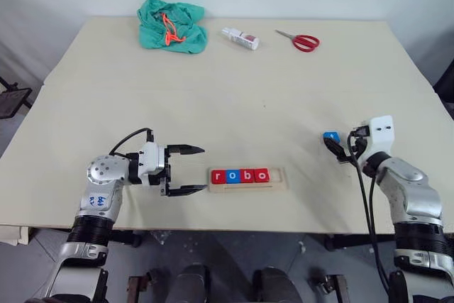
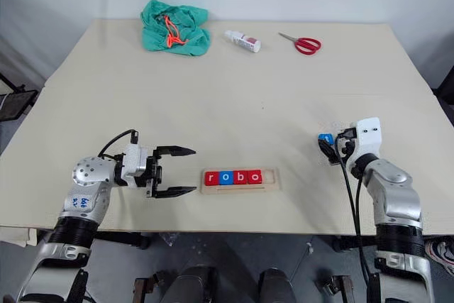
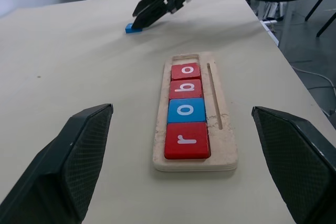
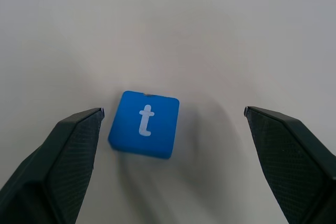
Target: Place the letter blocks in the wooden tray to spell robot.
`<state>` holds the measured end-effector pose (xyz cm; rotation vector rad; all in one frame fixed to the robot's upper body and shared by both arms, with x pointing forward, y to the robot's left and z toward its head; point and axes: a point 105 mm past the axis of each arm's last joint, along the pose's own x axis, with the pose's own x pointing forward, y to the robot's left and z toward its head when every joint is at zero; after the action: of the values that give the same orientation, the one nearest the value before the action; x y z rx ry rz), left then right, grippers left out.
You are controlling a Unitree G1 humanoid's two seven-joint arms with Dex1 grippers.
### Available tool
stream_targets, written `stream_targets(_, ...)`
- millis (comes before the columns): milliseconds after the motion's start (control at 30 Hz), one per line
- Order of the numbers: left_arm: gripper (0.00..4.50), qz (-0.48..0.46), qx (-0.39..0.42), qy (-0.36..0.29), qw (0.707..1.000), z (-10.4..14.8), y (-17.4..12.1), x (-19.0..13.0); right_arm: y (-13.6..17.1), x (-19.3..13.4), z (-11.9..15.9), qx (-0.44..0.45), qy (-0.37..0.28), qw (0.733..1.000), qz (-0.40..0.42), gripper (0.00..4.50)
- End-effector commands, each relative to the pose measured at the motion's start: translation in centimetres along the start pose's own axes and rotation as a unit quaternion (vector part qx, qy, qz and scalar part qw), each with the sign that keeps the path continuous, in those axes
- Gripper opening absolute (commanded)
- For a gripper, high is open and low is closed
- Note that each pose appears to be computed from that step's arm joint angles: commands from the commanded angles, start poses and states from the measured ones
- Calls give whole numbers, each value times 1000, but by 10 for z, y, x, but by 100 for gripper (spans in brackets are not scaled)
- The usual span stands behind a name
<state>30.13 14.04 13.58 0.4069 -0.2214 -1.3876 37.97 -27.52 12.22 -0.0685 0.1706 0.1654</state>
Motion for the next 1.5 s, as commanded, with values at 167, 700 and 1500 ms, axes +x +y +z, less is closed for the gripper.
stream_targets(167,450,14,14,-5,1000,9,0,-4,2,12,-2,-3,-3,1000,-2,409)
stream_targets(700,450,10,12,-8,1000,7,2,1,21,-21,16,-2,-46,999,5,149)
stream_targets(1500,450,-17,5,-13,1000,7,5,5,81,-88,-15,65,0,998,-23,248)
